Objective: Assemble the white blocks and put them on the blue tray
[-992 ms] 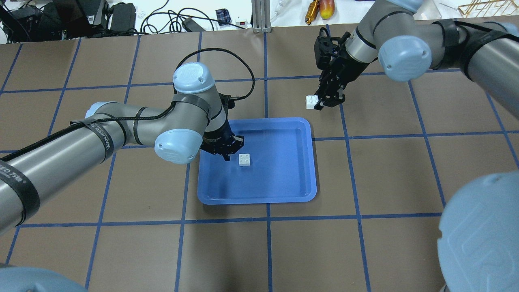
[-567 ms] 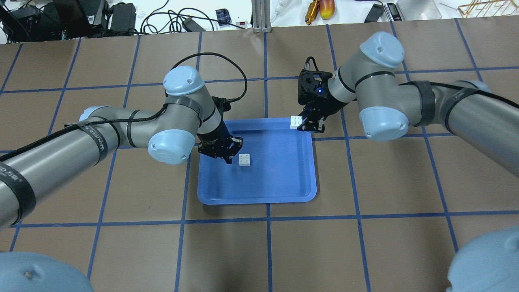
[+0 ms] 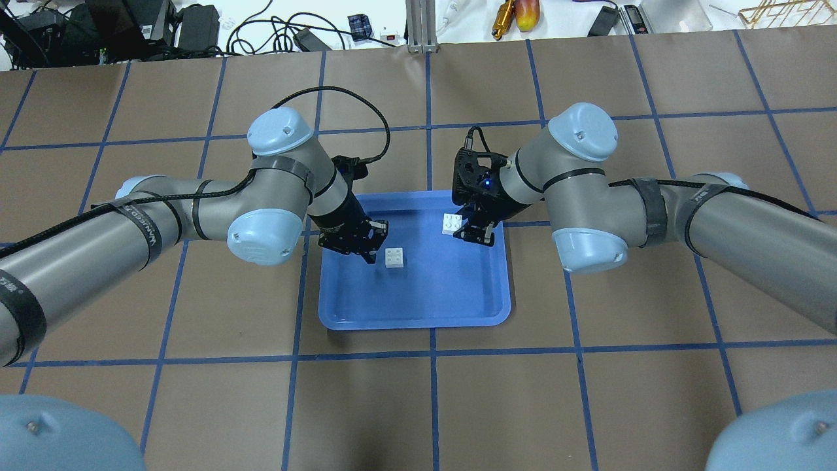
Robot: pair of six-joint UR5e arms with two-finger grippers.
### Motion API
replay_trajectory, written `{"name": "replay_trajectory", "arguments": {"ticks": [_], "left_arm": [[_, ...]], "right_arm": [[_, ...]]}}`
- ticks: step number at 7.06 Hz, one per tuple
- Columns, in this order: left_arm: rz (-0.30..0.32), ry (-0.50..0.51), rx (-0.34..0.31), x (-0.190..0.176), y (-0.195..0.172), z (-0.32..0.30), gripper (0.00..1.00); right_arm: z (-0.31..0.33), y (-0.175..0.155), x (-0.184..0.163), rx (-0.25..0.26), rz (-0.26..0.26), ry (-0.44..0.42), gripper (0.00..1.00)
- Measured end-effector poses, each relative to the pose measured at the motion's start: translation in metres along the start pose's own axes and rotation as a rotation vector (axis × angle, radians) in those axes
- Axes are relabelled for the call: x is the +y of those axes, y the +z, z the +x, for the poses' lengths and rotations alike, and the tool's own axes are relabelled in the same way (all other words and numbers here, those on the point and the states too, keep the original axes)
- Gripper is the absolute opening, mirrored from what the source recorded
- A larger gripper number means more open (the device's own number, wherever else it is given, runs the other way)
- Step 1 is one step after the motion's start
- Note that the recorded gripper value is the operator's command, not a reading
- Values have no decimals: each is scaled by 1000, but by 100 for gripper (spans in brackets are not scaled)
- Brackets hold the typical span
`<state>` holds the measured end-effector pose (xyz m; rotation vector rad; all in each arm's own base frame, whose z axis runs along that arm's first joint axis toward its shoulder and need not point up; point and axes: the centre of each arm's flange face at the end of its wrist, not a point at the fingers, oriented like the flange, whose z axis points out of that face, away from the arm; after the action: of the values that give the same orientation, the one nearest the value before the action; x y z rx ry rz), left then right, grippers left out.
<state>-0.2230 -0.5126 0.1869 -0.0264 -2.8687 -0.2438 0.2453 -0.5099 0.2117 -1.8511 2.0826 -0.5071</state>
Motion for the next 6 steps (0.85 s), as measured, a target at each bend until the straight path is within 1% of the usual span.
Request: {"name": "replay_trajectory", "arguments": {"ticks": [2, 4, 6], "left_arm": [[10, 8, 40, 2, 6, -3, 0], [9, 8, 65, 3, 10, -2, 0], [4, 6, 73, 5, 12, -2, 0]], "right_arm": [[-11, 13, -13, -21, -9, 35, 0], [-14, 28, -14, -37, -17, 48, 0], [-16, 41, -20, -25, -12, 48, 0]]}}
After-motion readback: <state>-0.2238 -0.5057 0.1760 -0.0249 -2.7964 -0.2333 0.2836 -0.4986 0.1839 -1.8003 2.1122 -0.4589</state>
